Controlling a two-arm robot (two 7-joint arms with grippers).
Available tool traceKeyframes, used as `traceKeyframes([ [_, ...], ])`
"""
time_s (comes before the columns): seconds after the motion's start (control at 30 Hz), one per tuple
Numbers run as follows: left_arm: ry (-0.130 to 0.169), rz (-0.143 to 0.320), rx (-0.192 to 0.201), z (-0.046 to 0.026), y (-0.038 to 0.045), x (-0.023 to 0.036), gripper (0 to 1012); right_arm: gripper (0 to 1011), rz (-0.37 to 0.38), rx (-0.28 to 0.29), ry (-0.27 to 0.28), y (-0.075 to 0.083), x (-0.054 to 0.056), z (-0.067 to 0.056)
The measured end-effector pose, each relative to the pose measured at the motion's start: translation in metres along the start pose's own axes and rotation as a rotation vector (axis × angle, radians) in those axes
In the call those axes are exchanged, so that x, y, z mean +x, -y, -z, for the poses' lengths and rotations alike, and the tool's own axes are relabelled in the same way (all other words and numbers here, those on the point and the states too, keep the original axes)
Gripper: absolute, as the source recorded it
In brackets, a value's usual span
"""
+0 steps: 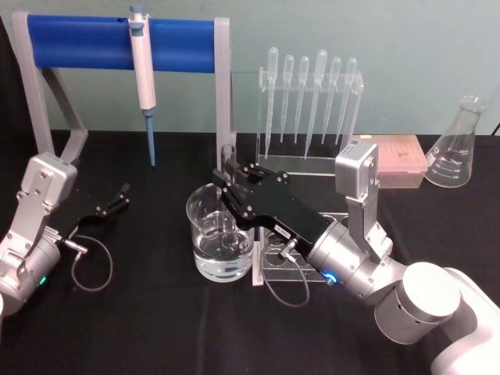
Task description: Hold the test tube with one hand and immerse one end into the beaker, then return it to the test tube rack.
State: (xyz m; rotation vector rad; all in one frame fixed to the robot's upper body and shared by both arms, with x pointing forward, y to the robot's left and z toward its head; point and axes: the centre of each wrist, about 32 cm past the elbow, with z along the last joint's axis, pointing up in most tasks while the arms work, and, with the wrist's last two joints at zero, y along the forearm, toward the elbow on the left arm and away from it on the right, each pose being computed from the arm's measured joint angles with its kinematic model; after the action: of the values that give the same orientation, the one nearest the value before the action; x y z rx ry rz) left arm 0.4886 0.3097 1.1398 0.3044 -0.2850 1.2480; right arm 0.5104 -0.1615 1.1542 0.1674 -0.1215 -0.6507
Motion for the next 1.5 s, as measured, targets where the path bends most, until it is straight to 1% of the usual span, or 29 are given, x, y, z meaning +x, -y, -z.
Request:
traceKeyframes([
  [1.5, 0.0, 0.0, 0.0, 0.0, 0.0, 0.0, 1000, 226, 0.0, 0.0, 0.0, 0.0, 0.0, 0.0],
])
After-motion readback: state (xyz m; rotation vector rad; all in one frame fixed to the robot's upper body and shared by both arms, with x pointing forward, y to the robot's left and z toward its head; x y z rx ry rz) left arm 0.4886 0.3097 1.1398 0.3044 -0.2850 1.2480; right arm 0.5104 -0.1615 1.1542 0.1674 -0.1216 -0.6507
